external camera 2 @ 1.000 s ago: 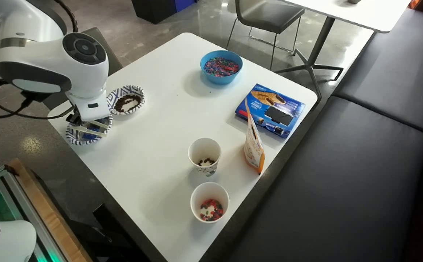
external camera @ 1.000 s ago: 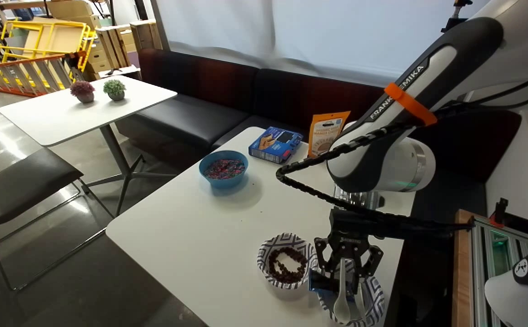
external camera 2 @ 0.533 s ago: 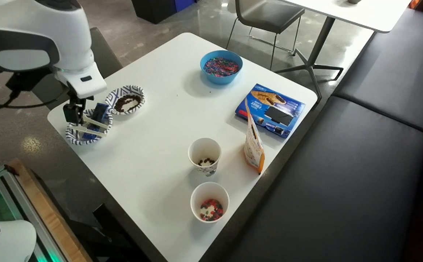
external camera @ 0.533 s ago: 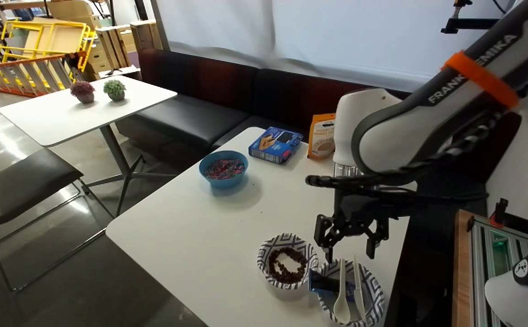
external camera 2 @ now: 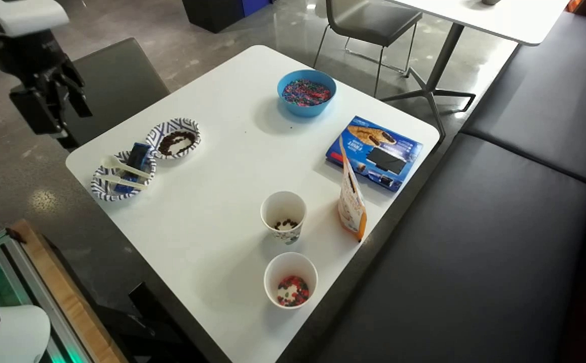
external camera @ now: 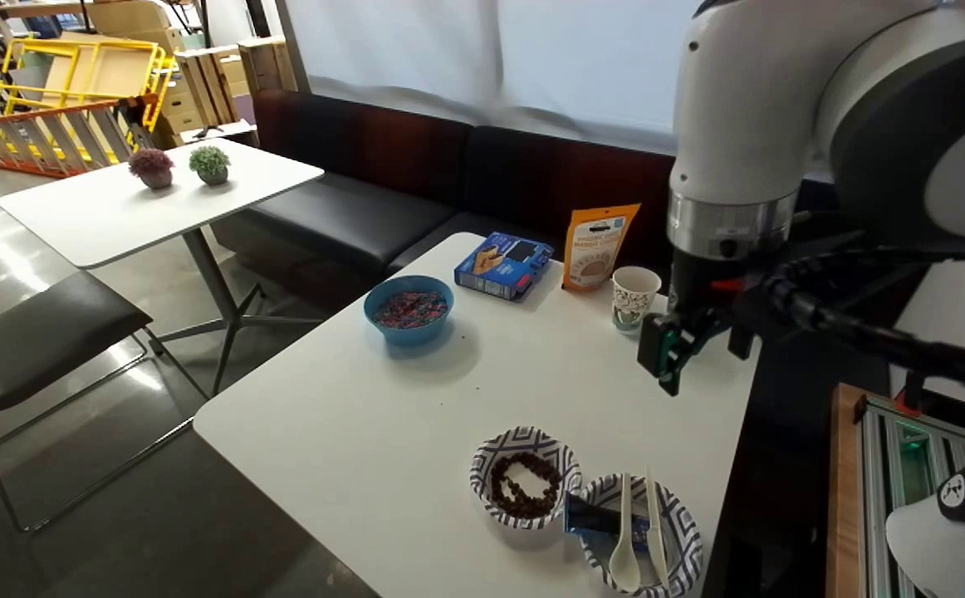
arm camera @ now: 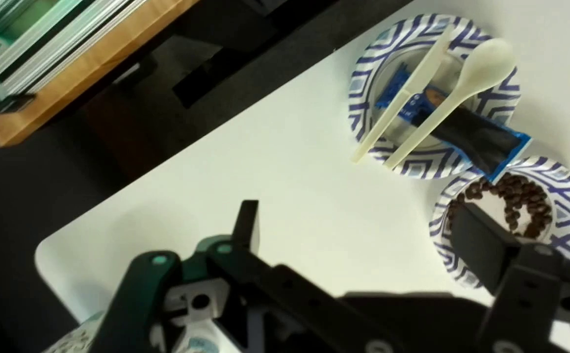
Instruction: Pick up the spoon, scoop some objects from the bowl and put them in the cup on the right
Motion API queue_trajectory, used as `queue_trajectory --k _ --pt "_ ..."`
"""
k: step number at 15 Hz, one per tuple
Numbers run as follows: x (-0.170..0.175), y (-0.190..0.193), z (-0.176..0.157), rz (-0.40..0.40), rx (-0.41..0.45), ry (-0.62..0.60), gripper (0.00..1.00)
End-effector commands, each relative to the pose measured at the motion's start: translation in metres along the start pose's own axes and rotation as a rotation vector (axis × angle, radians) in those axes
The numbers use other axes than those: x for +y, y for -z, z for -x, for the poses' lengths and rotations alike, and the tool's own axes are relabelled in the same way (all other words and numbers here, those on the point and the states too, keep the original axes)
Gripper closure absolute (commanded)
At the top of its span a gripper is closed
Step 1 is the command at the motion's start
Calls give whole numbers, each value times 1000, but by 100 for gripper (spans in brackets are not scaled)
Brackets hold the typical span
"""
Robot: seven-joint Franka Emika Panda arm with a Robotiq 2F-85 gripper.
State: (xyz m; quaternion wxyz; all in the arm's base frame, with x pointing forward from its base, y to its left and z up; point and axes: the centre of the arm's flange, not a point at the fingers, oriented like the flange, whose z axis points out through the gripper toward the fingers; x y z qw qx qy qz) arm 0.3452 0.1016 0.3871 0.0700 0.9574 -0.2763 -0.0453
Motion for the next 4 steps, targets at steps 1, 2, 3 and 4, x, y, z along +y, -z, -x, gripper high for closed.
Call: queue_trajectory --k 1,2,3,4 --pt "8 15 3 11 46 18 0" --pt "17 29 6 11 85 26 0" --pt "22 37 8 7 109 30 0" --pt "26 42 10 2 125 32 0"
